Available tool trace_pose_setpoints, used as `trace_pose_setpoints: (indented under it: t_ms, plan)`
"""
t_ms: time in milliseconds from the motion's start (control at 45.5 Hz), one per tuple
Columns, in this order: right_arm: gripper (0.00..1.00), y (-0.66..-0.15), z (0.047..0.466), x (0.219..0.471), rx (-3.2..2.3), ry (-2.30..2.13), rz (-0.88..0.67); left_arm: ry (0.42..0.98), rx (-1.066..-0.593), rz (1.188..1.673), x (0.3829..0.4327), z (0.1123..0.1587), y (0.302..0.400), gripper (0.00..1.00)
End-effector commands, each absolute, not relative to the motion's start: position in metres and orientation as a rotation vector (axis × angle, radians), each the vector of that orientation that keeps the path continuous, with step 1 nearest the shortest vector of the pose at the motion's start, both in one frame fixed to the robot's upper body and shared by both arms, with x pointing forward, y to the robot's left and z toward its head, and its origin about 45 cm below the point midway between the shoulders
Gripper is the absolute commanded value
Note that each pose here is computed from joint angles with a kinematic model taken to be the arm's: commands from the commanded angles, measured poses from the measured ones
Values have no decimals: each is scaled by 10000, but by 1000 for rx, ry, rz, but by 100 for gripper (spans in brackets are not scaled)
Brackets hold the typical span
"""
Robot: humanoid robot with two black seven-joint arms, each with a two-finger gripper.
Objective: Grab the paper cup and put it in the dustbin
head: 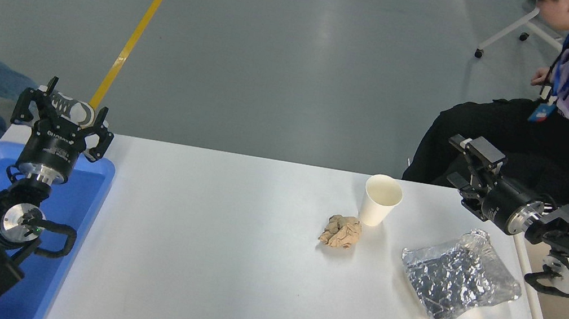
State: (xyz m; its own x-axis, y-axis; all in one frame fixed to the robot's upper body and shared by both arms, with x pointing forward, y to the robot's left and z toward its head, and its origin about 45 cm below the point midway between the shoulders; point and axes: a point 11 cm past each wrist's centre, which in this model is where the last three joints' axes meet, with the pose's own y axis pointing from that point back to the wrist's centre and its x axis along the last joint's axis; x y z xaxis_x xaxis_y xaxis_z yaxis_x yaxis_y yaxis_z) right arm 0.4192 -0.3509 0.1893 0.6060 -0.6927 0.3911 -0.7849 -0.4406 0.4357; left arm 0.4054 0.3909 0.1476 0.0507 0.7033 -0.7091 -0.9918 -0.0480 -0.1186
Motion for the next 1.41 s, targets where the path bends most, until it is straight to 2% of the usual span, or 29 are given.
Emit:
trace_pose_setpoints:
  t_ms: [0, 110, 374, 462, 593, 681, 857, 1121, 1385]
  plan:
    - [100, -3733, 2313, 4030, 2075, -850, 238, 516, -721, 1477, 4054, 1476, 3910, 99]
    - [100, -3827, 2422, 3918, 2012, -716, 155, 515, -721, 1477, 4052, 1475, 3912, 99]
    - [100, -3438, 2505, 3772, 2025, -418, -35, 516, -722, 1476, 4054, 1477, 3909, 99]
    - [100, -3200, 2785, 3863, 2053, -386, 1, 515, -720, 1479, 4052, 1474, 3914, 99]
    - [100, -2886, 2995, 3767, 1894, -192, -5, 516, -721, 1477, 4054, 1476, 3910, 99]
    - [100, -2894, 3165, 3749, 1691, -131, -18, 515, -720, 1479, 4052, 1474, 3914, 99]
    - [100, -2892, 3546, 3882, 1411, -156, 88, 515, -720, 1479, 4052, 1474, 3914, 99]
    - [100, -2681, 3978, 3974, 1513, -283, 136, 516, -722, 1476, 4054, 1477, 3909, 99]
    - [100, -2613, 4192, 3974, 1513, -310, 179, 515, -722, 1476, 4059, 1482, 3908, 99]
